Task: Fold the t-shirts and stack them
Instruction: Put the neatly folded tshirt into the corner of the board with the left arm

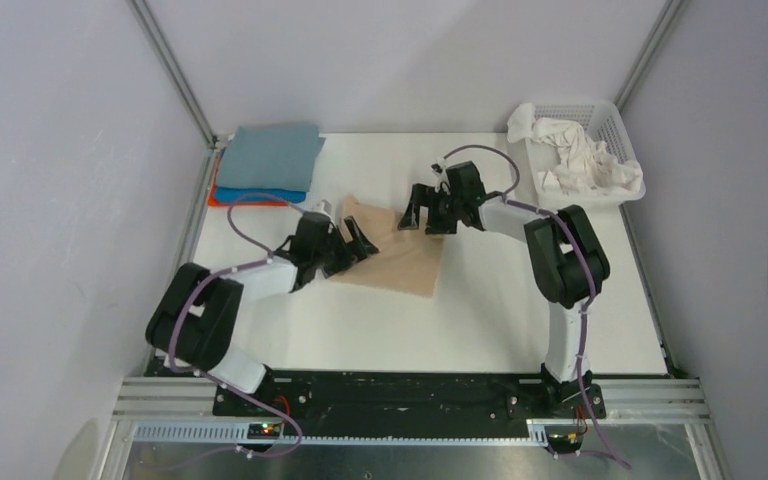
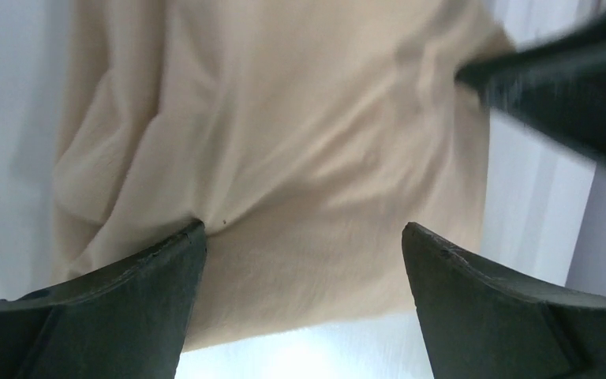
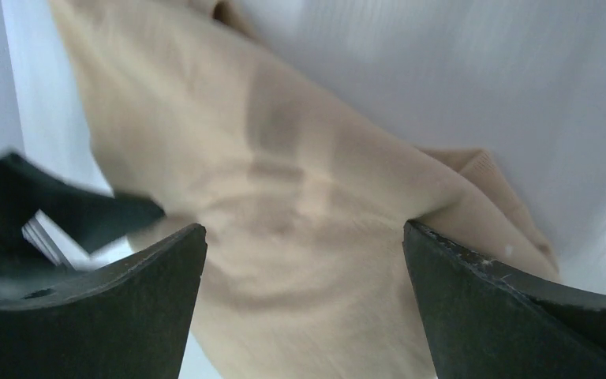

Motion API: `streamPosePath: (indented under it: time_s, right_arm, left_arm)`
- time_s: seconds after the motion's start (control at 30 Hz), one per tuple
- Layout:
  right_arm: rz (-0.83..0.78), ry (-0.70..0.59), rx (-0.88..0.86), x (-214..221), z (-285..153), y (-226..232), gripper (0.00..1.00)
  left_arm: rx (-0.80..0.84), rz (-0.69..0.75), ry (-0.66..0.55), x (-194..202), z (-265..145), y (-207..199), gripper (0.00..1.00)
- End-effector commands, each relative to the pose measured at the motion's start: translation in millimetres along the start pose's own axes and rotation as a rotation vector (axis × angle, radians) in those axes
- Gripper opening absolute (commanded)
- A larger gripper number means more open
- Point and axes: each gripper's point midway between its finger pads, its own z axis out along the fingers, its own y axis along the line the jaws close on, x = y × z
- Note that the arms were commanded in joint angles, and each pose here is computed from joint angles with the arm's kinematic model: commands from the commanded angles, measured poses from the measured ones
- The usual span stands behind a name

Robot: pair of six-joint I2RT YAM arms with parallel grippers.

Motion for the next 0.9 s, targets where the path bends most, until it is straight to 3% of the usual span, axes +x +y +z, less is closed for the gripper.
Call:
streamPosePath:
  time_s: [0.0,0.1,0.27,0.37,0.47,0.6,0.73,0.8,0.87]
  right_arm:
    - [-0.033,0.016,0.002,-11.6,14.4,-1.2,0.99]
    - [-0.04,0.006,-0.004,-19.5,15.5,8.2,0.99]
    - [-0.075,-0.067,-0.05,-45.8,-16.6,42.4,1.0]
    - [-0.09,-0.115,-0.093,-54.5,-47.2,67.4,0.99]
    - [-0.089,-0.137,-0.146,-47.5,-71.1,86.1,1.0]
    - [-0.052,-0.091,-0.223,-19.4,-81.3,89.9,0.99]
    - [-0.013,0.039,-0.298,17.0,-71.5,77.0,1.0]
    - [0.027,0.074,-0.274,26.6,-61.8,61.2,0.99]
    - [0.063,0.108,-0.233,37.6,-51.1,43.8,1.0]
  left_arm:
    - [-0.045,-0.063,0.04,51.4,-22.3,-8.4,1.0]
    - [-0.003,-0.048,-0.012,43.4,-34.9,-26.2,1.0]
    - [-0.074,0.044,-0.228,-17.9,-65.1,-37.7,1.0]
    - [-0.017,0.055,-0.294,-57.5,-72.7,-58.9,1.0]
    - [0.074,0.062,-0.262,-75.2,-60.9,-77.5,1.0]
    - [0.169,0.065,-0.118,-70.7,-30.5,-95.0,1.0]
    - [0.098,0.052,-0.088,-78.3,4.5,-71.5,1.0]
    - [-0.024,0.04,-0.099,-88.6,24.7,-38.7,1.0]
    - [-0.067,-0.001,-0.03,-82.2,41.6,-14.2,1.0]
